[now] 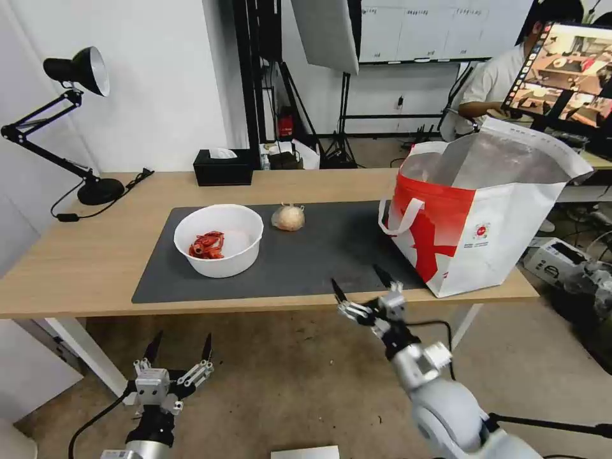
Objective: Pick up the trash from the table and place it into the takeout bag.
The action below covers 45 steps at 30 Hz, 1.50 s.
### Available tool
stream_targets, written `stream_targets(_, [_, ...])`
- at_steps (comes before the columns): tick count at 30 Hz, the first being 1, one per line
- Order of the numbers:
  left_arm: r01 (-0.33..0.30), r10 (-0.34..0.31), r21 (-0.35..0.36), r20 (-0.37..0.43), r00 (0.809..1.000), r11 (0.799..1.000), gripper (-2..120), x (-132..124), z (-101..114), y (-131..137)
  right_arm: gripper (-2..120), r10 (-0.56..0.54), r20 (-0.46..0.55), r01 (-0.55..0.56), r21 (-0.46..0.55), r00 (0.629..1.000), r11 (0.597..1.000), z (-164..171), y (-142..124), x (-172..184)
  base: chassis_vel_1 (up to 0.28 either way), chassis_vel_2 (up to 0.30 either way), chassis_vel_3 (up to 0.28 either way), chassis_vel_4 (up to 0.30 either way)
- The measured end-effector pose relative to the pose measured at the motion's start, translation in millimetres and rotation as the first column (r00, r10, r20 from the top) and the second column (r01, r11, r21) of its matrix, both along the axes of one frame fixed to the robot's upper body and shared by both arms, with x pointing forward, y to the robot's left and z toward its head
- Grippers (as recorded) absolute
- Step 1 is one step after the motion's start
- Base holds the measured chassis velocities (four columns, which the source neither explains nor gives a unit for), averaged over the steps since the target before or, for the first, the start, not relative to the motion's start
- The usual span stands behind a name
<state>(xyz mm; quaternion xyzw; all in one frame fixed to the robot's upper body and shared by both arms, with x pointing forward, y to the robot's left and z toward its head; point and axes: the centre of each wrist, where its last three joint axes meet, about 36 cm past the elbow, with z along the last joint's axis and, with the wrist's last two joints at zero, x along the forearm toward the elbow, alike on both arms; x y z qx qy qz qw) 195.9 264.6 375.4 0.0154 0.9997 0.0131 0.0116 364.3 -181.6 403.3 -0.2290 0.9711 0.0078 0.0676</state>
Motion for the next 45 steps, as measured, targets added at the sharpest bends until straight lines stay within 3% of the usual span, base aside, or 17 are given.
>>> stream_targets(13, [-0.021,0.021,0.010,-0.008,1.000,1.000,100,-3,-1,6,100,-0.037,-0.128,0.039,0.012,0.991,0.999,15,51,115,0.000,0.000,0.000,0.000])
stream_targets(16, [-0.026,0.026,0.007,-0.007,1.000,1.000,100,-3,-1,7,100,-0.057,-0.138,0.057,-0.004,0.989,0.998,29,65,161,0.000,0.000,0.000,0.000])
stream_targets(20, [-0.029,0.029,0.005,-0.005,1.000,1.000,100,-3,0,8,100,-0.074,-0.151,0.072,-0.015,0.986,0.997,37,73,185,0.000,0.000,0.000,0.000])
stream_targets(26, [-0.036,0.037,0.001,-0.002,0.999,0.999,100,-3,0,10,100,-0.109,-0.257,0.096,-0.062,0.960,0.993,46,88,245,0.000,0.000,0.000,0.000])
stream_targets(38, [-0.037,0.037,0.000,-0.011,0.999,0.999,100,-2,-6,13,100,-0.091,-0.307,0.061,-0.106,0.947,0.993,33,120,304,0.000,0.000,0.000,0.000])
stream_targets(45, [-0.037,0.037,-0.001,-0.014,0.999,0.999,100,-2,-7,14,100,-0.072,-0.314,0.033,-0.125,0.947,0.992,29,132,318,0.000,0.000,0.000,0.000])
